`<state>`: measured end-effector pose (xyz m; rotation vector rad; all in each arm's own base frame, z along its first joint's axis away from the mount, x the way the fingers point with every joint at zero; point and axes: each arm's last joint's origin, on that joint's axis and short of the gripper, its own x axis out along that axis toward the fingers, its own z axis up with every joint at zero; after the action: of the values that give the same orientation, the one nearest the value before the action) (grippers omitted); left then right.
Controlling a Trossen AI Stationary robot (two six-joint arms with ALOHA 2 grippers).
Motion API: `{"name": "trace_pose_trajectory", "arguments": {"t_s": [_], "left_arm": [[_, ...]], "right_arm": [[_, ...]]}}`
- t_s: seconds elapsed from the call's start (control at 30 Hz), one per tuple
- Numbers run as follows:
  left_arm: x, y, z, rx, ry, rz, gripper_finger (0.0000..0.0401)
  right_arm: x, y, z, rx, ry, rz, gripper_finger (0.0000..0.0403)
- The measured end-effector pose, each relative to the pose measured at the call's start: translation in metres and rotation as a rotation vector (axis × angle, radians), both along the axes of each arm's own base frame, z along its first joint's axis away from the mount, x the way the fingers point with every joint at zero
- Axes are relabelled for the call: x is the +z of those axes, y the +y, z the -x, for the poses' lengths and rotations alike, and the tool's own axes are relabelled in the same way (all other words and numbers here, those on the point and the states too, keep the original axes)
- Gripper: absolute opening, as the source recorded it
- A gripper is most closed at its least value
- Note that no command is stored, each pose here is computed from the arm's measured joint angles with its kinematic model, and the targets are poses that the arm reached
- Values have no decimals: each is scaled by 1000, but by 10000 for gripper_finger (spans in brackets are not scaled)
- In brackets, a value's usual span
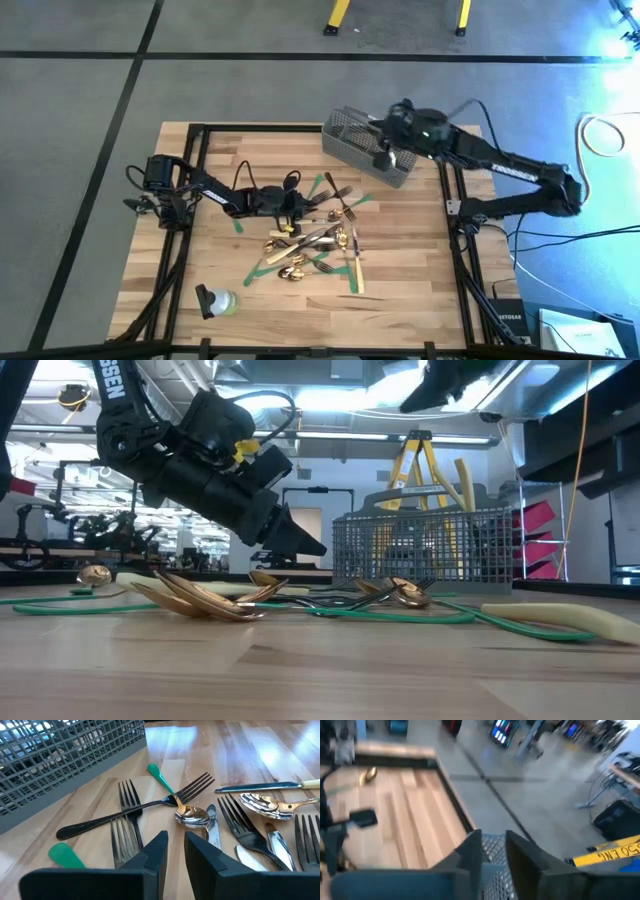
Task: Sort silverware
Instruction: Put the yellow knife into the gray organizer
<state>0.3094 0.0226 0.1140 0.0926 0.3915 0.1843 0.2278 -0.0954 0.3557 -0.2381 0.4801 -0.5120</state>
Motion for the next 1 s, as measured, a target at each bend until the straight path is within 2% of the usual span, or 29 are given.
{"name": "trace_pose_trajectory", "arguments": {"t_s": [0.1, 0.37, 0.63, 0.87, 1.0], "left_arm": [[-1, 0, 1, 0, 16, 1, 49], [-2, 0, 1, -1, 22, 1, 49], [-2, 0, 1, 0, 22, 2, 49], [-2, 0, 1, 0, 22, 2, 49], [-2, 0, 1, 0, 22, 2, 49]], "right_arm": [[8, -9, -17, -3, 151, -24, 9], [18, -39, -45, -57, 370, -119, 2], [-2, -66, -41, -145, 600, -313, 0], [-7, -66, -36, -111, 633, -421, 0], [-10, -61, -30, -98, 700, -476, 0]]}}
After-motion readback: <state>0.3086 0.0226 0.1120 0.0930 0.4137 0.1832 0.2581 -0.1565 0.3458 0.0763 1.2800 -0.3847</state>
